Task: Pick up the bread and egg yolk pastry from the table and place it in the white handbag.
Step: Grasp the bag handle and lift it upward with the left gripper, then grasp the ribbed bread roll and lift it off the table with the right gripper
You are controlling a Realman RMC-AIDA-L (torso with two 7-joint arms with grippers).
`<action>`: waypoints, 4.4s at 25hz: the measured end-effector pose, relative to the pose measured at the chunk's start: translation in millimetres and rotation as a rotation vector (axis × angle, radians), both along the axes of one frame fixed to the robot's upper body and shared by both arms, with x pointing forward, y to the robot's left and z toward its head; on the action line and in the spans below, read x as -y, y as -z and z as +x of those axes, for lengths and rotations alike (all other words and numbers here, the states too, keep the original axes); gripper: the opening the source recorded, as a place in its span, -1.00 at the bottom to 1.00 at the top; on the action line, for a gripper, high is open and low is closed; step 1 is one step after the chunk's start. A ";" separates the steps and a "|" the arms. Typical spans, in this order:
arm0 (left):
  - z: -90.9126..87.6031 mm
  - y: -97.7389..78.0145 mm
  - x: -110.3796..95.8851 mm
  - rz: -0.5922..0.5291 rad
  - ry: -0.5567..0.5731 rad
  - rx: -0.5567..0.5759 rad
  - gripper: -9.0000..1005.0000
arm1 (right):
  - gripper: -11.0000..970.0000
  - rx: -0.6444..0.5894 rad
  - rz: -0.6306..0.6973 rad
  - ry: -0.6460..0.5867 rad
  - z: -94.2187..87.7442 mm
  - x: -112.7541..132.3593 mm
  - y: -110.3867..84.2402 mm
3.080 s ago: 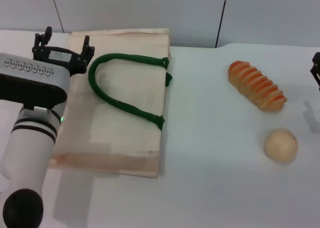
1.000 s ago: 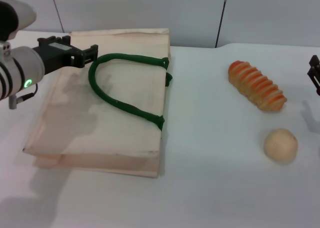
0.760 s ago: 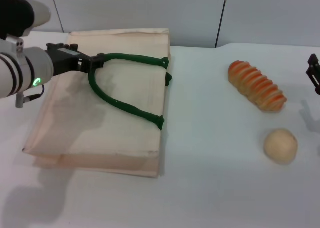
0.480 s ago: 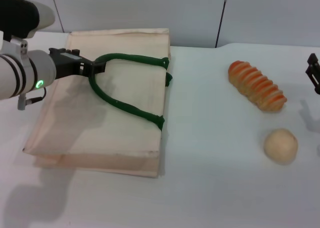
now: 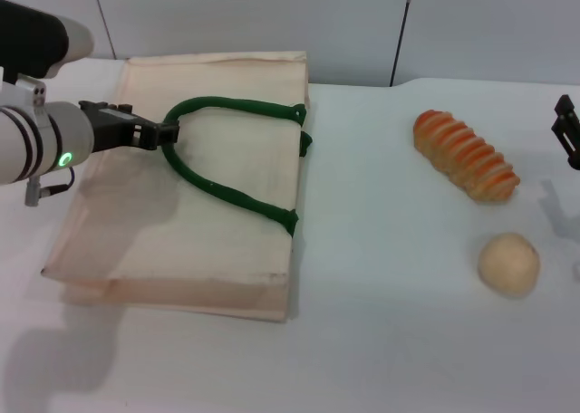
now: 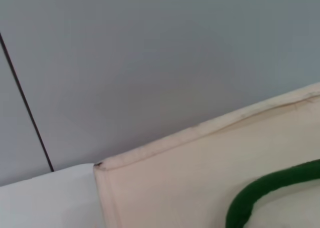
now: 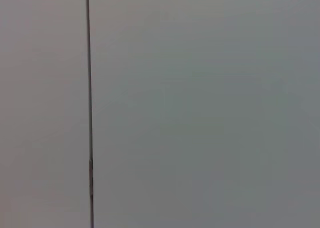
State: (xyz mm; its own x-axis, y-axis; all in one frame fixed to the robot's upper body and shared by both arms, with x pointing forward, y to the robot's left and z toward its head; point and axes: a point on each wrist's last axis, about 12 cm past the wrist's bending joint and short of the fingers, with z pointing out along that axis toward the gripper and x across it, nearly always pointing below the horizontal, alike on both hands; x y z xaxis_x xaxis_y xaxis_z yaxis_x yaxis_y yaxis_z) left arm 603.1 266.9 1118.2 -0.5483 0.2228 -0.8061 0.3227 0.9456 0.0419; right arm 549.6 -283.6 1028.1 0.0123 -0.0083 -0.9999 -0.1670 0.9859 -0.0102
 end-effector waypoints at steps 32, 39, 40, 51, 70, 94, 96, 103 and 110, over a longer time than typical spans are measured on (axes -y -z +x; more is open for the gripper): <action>12.6 10.0 13.0 0.008 0.023 -0.036 0.45 | 0.51 0.003 0.001 -0.007 1.1 -1.9 -0.9; 13.8 13.0 13.7 0.010 0.023 -0.048 0.25 | 0.51 0.003 0.001 -0.008 1.1 -1.9 -0.9; 14.6 12.8 14.2 0.009 0.023 -0.048 0.25 | 0.51 0.003 0.001 -0.008 1.1 -1.9 -0.9; 17.3 9.9 16.5 0.002 0.023 -0.034 0.14 | 0.51 0.004 0.003 -0.005 1.5 -1.7 -1.2; 20.4 11.0 15.3 -0.001 0.010 -0.040 -0.48 | 0.51 0.008 0.004 -0.007 3.2 -2.7 -2.4; 21.6 -1.5 20.9 -0.002 0.037 -0.006 -0.77 | 0.51 0.006 0.005 -0.015 1.8 -4.4 -1.7; 21.4 -2.5 21.1 -0.002 0.038 -0.002 -0.77 | 0.51 0.005 0.004 -0.015 1.6 -4.3 -1.5; 20.5 -8.5 22.0 -0.002 0.046 0.013 -0.77 | 0.51 0.005 0.005 -0.015 1.2 -4.4 -1.3; 14.4 -26.9 23.2 -0.009 0.065 0.063 -0.77 | 0.51 0.003 0.002 -0.027 0.8 -6.4 -0.9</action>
